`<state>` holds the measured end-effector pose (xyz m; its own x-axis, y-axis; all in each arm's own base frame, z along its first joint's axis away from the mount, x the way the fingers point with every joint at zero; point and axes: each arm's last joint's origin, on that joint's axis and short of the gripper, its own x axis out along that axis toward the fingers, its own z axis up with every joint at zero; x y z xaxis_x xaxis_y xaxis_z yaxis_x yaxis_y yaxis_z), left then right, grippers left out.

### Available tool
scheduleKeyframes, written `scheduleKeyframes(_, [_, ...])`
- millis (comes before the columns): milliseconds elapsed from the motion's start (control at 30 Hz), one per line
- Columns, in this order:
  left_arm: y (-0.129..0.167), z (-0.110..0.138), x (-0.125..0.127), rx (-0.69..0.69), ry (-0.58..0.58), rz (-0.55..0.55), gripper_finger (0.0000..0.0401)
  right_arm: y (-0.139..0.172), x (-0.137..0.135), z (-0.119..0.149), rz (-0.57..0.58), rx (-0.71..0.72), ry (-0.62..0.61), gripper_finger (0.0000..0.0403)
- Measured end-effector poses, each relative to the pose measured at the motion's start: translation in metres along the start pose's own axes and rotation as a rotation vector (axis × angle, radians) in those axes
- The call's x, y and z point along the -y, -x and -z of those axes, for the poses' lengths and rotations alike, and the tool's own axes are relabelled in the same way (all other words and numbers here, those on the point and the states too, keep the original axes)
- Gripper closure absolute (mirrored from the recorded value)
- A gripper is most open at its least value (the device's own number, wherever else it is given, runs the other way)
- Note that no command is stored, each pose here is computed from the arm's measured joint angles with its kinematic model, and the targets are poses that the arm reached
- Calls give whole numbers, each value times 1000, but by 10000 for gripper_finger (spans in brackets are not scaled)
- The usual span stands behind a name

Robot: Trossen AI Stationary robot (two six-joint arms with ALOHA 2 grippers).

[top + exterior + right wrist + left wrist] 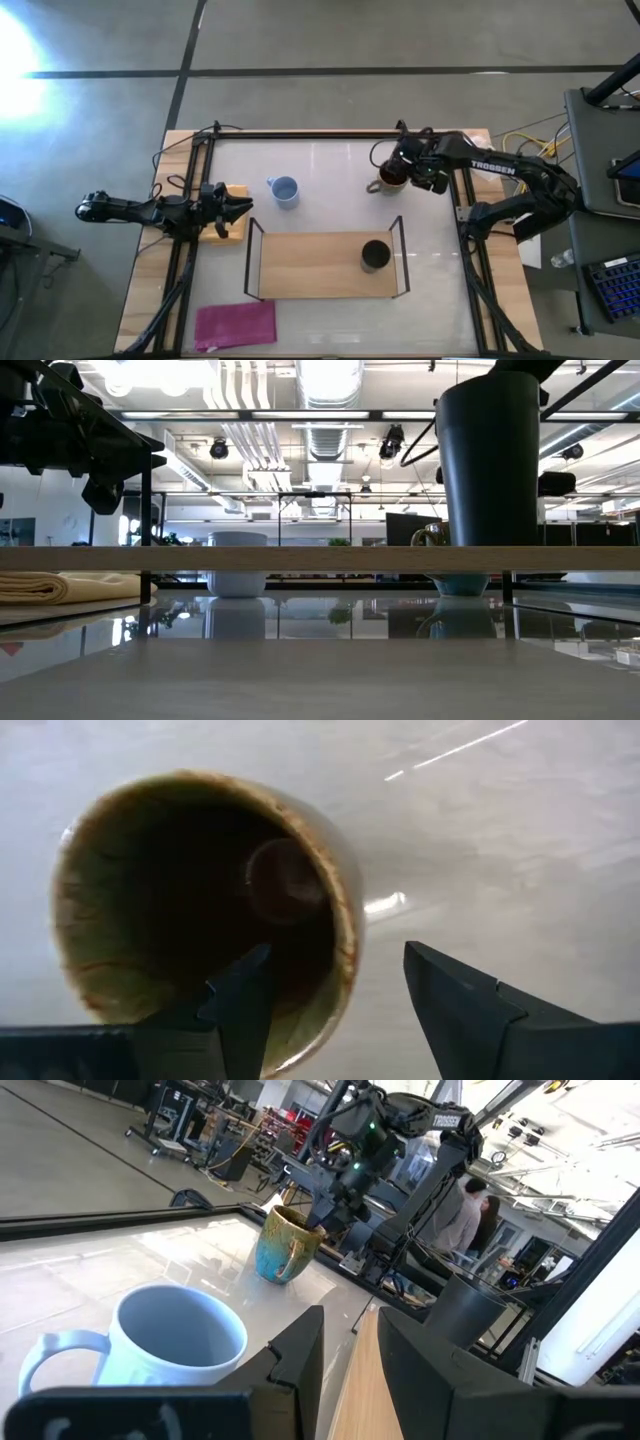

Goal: Stack small to large cups/mugs on shelf
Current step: Put the brown mug on the shelf

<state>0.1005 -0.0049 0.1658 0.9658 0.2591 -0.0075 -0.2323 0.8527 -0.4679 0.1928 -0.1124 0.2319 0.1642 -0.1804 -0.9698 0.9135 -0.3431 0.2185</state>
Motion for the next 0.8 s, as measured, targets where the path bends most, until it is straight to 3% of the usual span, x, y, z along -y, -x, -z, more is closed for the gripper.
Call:
scheduleKeyframes(300, [0,0,0,0,0,0,317,-9,4,0,23,29,3,201])
scheduleKeyframes(800, [0,0,0,0,0,0,317,-22,6,0,-12,79,-15,278])
